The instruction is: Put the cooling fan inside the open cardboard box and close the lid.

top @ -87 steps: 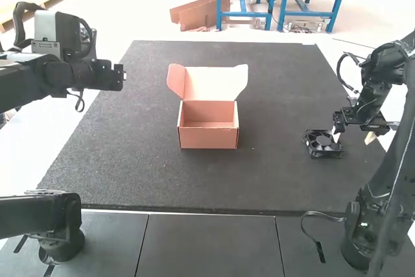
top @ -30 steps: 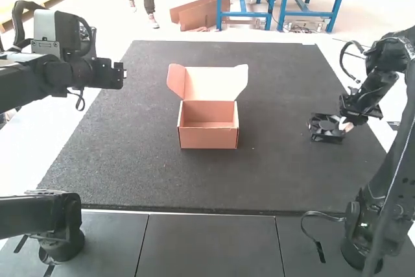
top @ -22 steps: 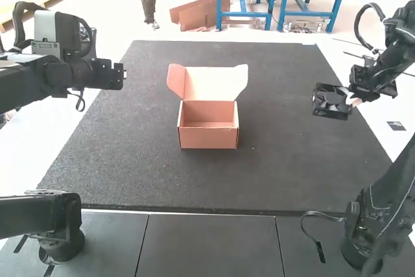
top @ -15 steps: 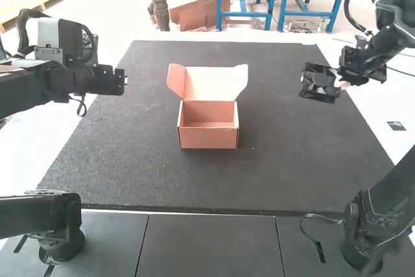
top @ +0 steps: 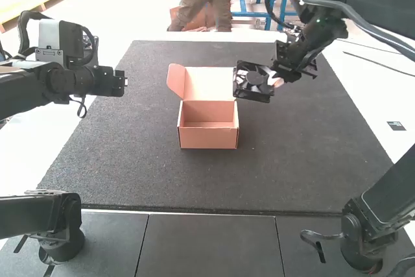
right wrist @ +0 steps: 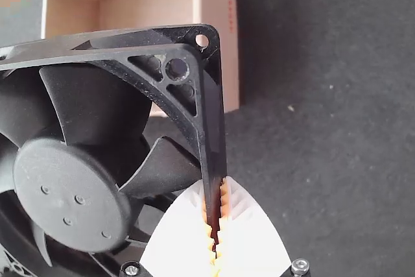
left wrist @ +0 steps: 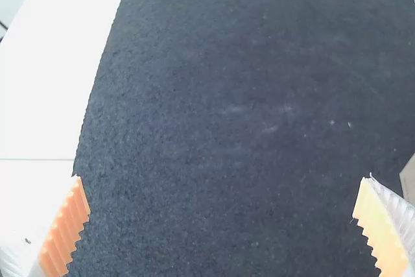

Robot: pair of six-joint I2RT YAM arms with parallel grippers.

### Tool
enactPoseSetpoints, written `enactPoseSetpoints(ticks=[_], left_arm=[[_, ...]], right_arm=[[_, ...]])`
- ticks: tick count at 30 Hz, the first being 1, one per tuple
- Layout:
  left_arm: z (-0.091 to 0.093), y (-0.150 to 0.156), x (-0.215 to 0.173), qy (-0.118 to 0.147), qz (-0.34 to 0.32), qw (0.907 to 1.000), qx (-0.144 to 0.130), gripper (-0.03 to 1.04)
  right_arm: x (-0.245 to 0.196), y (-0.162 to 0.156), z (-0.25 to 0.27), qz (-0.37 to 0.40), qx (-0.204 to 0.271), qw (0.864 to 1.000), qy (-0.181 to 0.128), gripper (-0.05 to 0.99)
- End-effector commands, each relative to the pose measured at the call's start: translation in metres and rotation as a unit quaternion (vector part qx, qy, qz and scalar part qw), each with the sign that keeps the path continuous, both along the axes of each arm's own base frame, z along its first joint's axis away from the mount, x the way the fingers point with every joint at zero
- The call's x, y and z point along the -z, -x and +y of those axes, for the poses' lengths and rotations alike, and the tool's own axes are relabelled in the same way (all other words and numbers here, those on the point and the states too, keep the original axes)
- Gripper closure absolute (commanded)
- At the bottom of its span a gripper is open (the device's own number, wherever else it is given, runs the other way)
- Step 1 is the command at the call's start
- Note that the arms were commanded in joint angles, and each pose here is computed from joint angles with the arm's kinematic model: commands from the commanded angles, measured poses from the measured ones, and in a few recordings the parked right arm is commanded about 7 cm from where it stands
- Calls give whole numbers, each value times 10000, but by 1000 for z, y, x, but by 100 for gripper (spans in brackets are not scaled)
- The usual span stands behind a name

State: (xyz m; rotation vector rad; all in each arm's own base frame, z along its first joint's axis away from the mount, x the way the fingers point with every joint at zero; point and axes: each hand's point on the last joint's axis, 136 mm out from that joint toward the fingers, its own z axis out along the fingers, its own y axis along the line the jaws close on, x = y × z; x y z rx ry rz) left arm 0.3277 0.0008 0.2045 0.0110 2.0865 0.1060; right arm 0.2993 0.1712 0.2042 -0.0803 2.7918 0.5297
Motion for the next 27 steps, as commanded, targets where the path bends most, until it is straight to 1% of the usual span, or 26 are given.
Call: enactPoseSetpoints(ticks=[1,4,11,18,27], left_arm=[[-2,1,0,4,-14,10000,50,4],[-2,3,0,15,-22,10000,60,4],[-2,5,-5,27,-106,9999,57,4],[-1,7,-7,122,-129,9998,-18,4],[-2,10,-8,123,-136,9998,5,4]], right_arm=[[-6,-2,17,-99,79,9999,18,94],[-1,-2,34,-46,-86,10000,23,94],[8,-7,73,89,-283,9996,-17,94],[24,-19,102,160,-463,9988,37,94],[61,-49,107,105,-469,9980,416,94]])
